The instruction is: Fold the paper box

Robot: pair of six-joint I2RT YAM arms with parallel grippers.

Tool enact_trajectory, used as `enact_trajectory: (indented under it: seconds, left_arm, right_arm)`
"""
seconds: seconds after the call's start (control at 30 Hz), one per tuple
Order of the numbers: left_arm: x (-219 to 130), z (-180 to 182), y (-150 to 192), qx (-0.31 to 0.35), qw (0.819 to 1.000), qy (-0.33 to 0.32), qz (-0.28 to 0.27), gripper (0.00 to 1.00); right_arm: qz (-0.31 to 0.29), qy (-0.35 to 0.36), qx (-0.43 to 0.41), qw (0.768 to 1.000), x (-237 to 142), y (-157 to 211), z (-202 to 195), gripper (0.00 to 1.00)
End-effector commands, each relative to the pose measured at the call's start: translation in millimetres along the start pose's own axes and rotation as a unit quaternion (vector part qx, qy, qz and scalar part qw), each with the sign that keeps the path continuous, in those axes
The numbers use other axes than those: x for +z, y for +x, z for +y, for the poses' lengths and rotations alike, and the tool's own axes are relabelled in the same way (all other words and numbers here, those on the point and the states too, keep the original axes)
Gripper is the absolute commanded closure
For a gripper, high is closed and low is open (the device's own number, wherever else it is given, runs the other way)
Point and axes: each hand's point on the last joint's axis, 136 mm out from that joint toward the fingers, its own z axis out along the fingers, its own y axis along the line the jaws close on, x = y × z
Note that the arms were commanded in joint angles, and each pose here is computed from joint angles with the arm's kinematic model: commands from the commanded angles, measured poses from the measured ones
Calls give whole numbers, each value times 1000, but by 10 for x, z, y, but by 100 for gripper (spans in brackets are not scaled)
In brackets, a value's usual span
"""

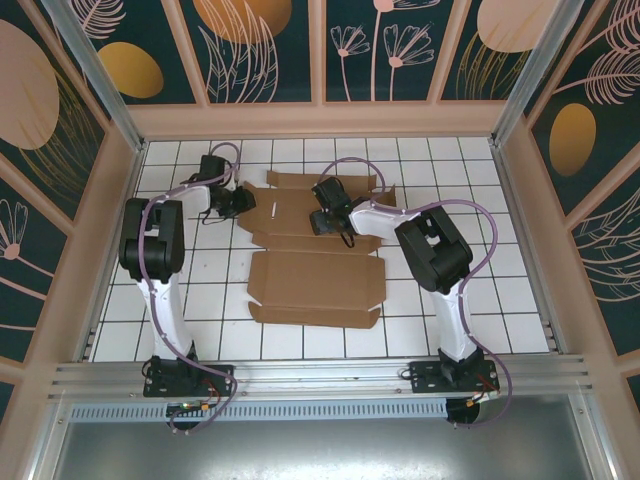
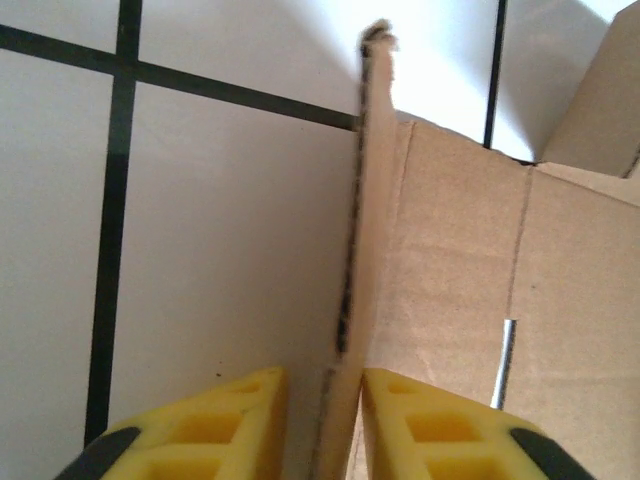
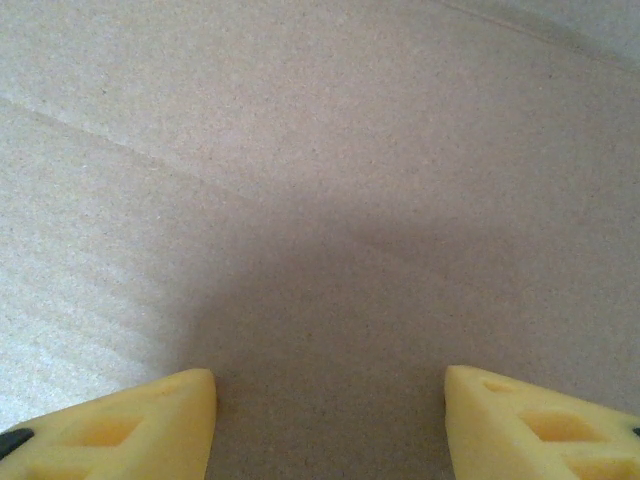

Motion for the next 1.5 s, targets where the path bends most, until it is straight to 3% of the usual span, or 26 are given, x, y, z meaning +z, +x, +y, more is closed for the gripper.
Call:
enact_trajectory:
  seconds: [0.0,0.13,0.27,0.77,1.47]
  left_arm:
    - [190,-52,258,-16,996,71,43,81]
    - [209,-117,319,-39,988,136,59,89]
    - [190,-244,383,-49,977,195,75,90]
    - [61,-428,477,-75,951,285,93,96]
    - [-260,-637,415,-60,945,313,75,99]
  right_arm:
    - [134,-5,-26,991,263,901,-56,40]
    - [135,-3,-26,990,270,920,-78,41]
    - [137,-4,-25,990,276,937,-75,41]
    - [133,-5,-22,991,251,971,-96,43]
    - [132,-4,-23,991,253,1007,-147,42]
